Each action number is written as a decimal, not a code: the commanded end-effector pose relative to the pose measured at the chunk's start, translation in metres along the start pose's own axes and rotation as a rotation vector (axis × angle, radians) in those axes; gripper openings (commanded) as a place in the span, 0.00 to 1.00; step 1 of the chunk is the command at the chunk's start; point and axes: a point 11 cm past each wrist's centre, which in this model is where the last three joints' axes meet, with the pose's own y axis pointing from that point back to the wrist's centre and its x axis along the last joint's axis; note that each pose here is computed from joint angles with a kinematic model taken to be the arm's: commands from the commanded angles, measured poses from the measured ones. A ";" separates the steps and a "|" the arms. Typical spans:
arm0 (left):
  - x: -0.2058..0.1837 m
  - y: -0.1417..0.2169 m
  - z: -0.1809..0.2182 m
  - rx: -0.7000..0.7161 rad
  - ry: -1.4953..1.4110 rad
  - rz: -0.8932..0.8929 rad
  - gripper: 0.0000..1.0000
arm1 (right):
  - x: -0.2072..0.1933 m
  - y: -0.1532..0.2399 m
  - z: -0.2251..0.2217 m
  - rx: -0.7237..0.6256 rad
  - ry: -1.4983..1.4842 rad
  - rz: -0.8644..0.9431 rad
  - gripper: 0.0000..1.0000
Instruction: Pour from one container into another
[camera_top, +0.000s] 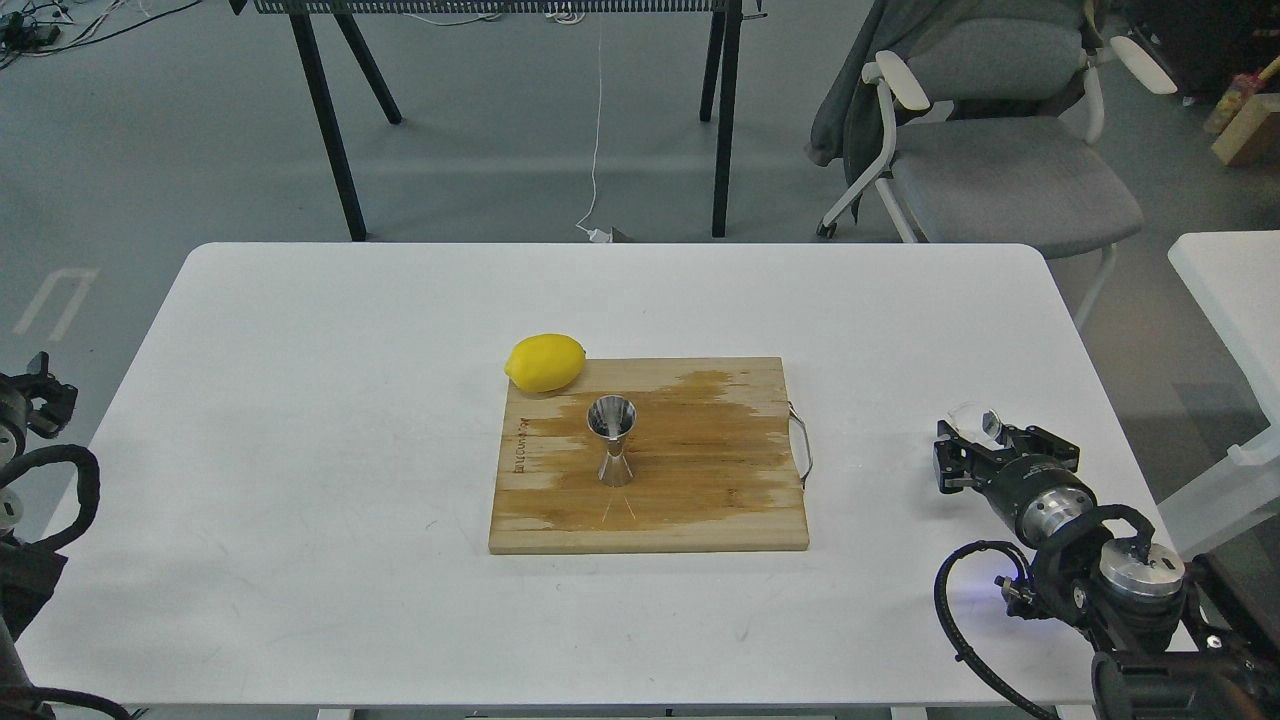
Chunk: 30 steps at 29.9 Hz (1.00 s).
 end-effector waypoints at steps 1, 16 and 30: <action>-0.001 -0.001 0.001 0.000 0.002 -0.003 1.00 | 0.000 0.000 0.000 0.000 0.000 -0.001 0.95; -0.019 -0.004 -0.024 0.159 0.030 -0.052 1.00 | -0.004 0.001 0.002 -0.006 0.001 -0.012 0.95; -0.051 -0.007 -0.039 0.275 0.082 -0.170 1.00 | -0.022 0.005 0.000 -0.008 0.009 -0.064 0.95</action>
